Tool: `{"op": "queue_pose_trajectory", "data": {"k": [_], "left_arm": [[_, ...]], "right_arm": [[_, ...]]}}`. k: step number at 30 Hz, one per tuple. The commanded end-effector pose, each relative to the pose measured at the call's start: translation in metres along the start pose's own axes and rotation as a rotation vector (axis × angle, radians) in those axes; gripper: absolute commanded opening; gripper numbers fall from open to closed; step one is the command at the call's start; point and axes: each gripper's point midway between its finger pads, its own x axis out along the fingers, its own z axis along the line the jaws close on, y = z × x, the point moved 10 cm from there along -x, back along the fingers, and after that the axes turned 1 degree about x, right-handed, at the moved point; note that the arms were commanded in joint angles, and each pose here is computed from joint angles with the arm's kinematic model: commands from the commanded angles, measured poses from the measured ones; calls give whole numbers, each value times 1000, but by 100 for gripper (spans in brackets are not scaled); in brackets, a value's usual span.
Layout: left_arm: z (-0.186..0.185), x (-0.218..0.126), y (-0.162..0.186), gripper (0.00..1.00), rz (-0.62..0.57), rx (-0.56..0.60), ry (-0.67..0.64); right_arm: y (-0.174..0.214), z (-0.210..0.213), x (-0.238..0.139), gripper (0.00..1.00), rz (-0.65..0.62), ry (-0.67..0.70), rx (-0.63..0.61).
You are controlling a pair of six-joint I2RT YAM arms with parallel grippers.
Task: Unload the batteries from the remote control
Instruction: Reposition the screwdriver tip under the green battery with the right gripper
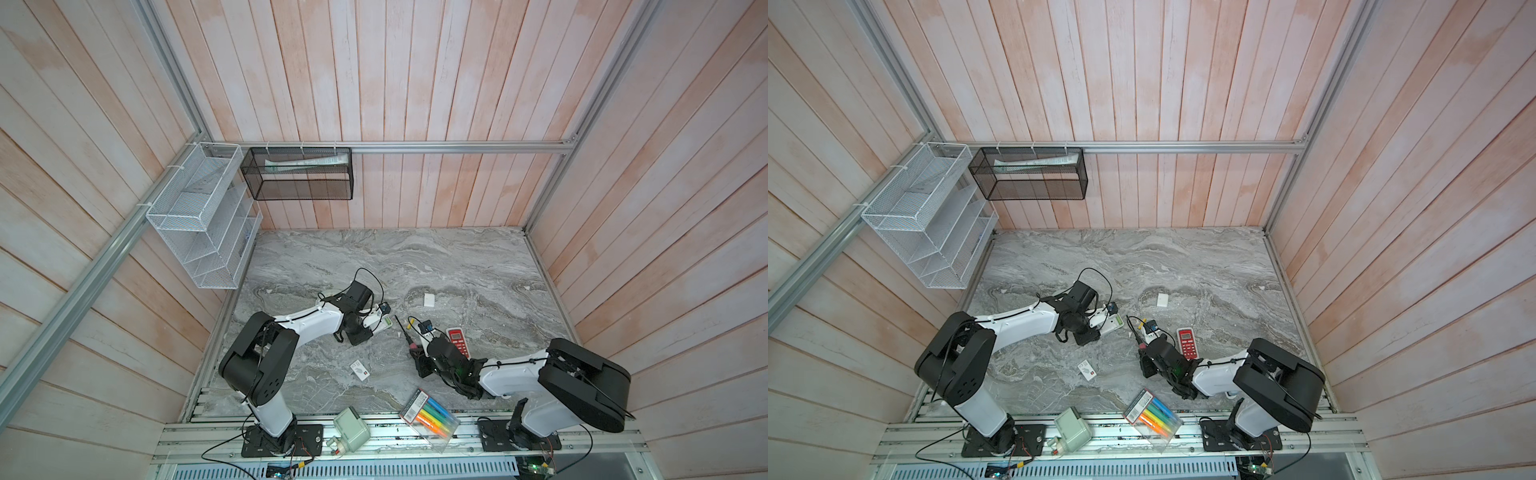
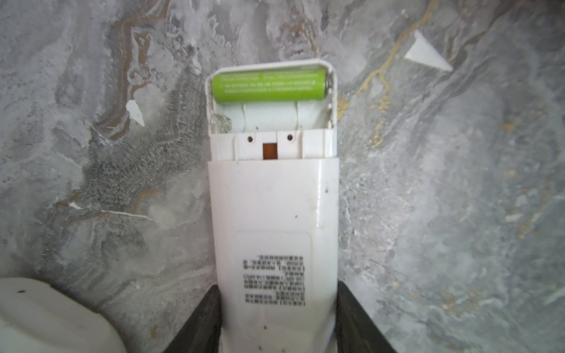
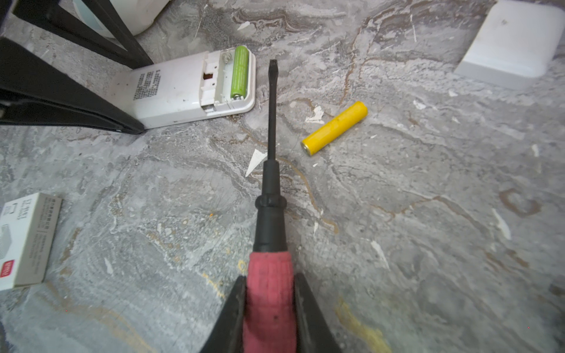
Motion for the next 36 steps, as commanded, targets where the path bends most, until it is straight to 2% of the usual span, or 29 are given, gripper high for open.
{"op": "queue_pose_trajectory", "data": {"k": [1, 9, 15, 29, 36], "left_arm": [[-9, 11, 12, 47, 48, -16, 42], [-10, 8, 12, 47, 31, -19, 32], [-9, 7, 11, 47, 16, -20, 30], [-9, 7, 5, 47, 6, -57, 35], [-11, 7, 3, 47, 6, -63, 30]], "right_arm": [[19, -12, 0, 0, 116, 56, -12], [17, -24, 1, 0, 124, 65, 9], [1, -17, -3, 0, 117, 24, -17], [-68, 2, -31, 0, 168, -30, 130], [-70, -1, -37, 0, 234, -71, 146]]}}
